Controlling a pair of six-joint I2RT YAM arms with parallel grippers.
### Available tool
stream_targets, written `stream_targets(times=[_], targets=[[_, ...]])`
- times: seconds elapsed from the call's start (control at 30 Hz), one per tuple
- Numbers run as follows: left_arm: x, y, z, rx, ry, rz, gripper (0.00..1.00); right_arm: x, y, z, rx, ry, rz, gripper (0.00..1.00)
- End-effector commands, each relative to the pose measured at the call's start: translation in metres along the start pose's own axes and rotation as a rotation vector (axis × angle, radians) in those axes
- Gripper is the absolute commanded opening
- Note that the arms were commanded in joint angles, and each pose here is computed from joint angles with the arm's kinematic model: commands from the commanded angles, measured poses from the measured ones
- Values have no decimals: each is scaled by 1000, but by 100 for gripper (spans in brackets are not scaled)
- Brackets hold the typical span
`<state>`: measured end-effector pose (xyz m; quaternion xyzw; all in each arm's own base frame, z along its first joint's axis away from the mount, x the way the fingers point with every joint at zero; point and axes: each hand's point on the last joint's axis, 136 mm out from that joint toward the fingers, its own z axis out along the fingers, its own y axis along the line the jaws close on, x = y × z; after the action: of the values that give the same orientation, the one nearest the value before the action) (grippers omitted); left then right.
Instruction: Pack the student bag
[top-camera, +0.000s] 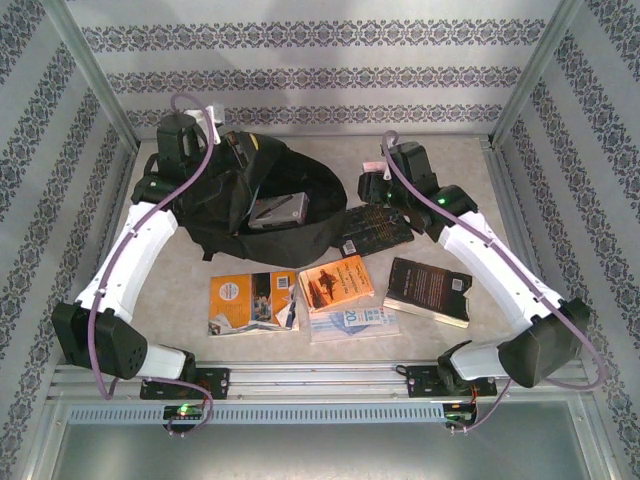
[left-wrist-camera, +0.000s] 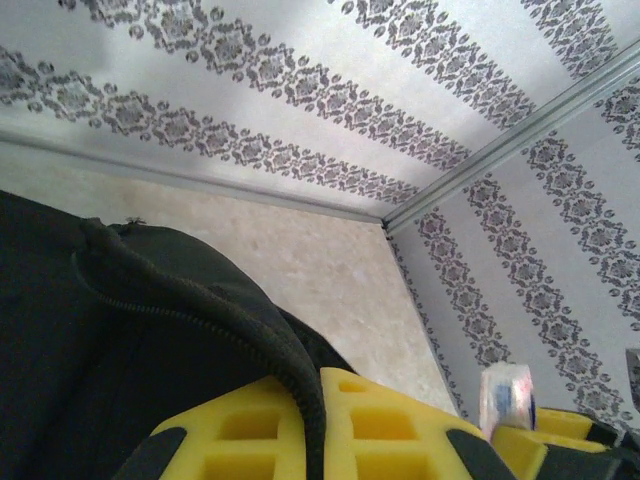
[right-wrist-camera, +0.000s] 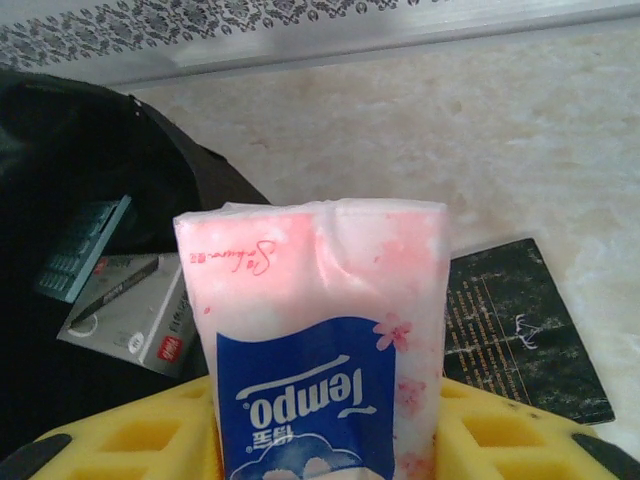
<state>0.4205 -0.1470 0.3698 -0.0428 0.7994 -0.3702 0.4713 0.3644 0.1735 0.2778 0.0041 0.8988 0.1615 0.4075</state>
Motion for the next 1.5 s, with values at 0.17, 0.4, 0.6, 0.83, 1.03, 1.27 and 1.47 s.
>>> stream_targets(times=[0.17,0.4,0.6,0.83,1.03,1.27,1.47], targets=[[-48,-45,-27,98,-129,151,0,-6,15,-25,-75,-52,-27,45],[-5,-44,-29,224,-54,5,0,4,43,-46,-151,-70,-113,45],[35,-37,-34,299,11,-137,0,51,83,-42,-322,62,-171,46],[46,-33,-43,306,-11,-128,0,116,122,-5,-450,312,-171,46],[33,-41,-47,319,-44,-112,0,132,145,38,-478,410,-145,46],[20,-48,-48,327,-73,-97,0,135,173,98,-460,435,-94,48],[15,-48,-41,335,-82,-108,0,132,202,138,-468,422,-42,52]])
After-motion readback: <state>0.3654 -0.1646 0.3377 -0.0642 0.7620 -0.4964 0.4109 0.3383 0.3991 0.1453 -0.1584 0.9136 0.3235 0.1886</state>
